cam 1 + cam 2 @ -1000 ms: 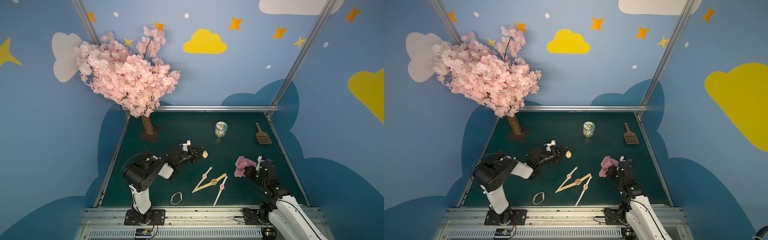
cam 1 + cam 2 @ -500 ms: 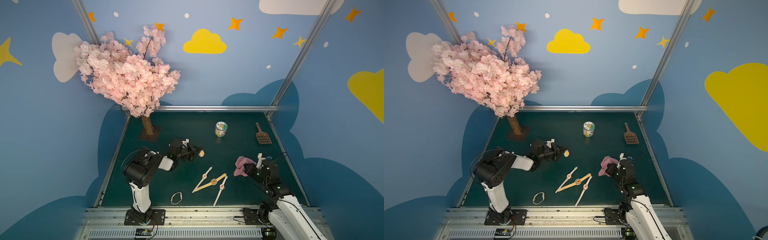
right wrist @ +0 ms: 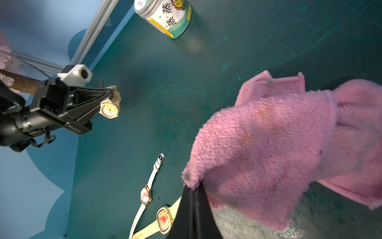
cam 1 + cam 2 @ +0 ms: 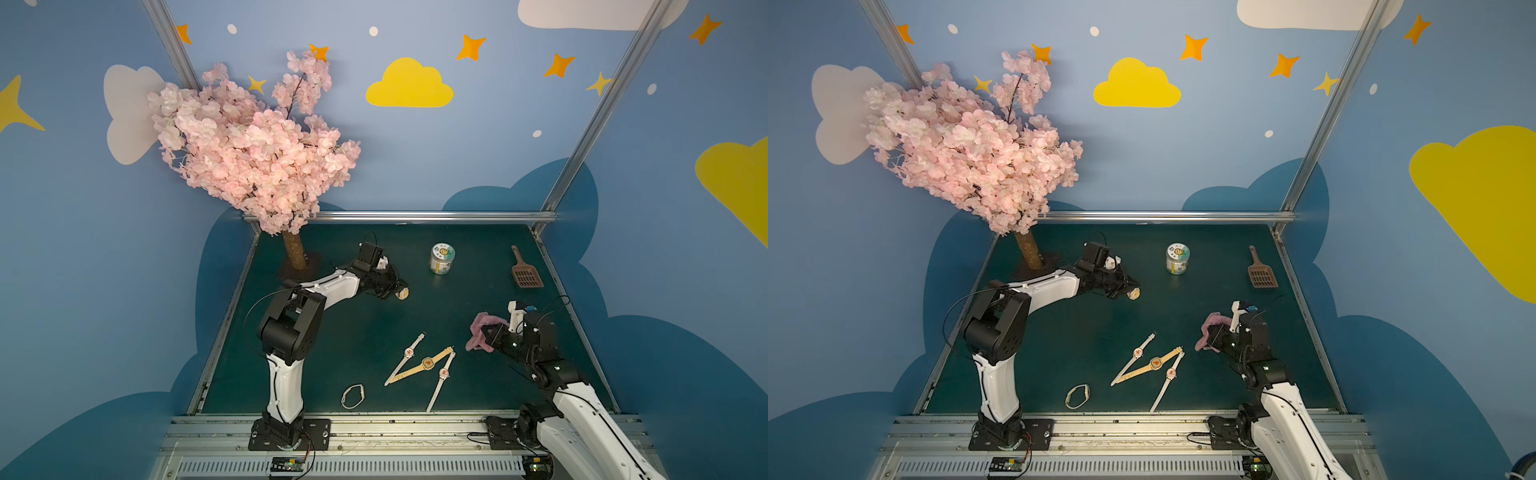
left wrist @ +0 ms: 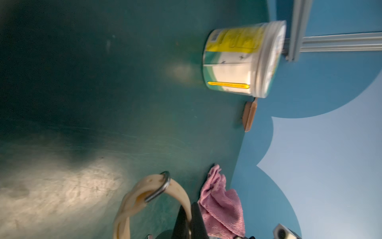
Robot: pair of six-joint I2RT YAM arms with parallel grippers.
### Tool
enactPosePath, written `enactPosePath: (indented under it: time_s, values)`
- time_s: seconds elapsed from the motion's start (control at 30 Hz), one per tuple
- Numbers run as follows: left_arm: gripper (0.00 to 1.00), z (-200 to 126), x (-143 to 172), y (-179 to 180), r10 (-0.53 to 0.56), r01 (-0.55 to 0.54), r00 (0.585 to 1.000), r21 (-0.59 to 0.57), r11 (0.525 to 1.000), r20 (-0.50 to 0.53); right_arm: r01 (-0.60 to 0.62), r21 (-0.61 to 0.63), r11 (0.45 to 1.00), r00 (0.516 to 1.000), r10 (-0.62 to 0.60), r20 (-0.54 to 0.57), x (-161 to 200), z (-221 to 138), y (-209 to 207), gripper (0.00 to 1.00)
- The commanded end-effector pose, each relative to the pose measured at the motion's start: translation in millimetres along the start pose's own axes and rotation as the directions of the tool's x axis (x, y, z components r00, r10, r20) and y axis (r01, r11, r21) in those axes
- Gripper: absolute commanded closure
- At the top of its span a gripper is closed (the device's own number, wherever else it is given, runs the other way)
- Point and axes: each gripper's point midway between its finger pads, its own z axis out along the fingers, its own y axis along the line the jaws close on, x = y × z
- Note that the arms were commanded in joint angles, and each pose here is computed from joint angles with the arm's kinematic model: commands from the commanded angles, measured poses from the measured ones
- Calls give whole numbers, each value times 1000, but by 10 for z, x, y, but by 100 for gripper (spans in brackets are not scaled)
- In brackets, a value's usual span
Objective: Wipe the watch dial
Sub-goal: Place the watch at the center of the board.
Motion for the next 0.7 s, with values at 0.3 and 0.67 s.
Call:
enactPosePath:
  time_s: [0.3,0.67]
  values:
    - [97,191,103,602,-19,-12,993,-256,966,-119,52,-42,998,998,-54,-35,66,-32,78,100]
    - [77,262,43,619,-19,-9,994,-256,967,-107,39,-24,999,998,-40,-42,141,-28,-4,100]
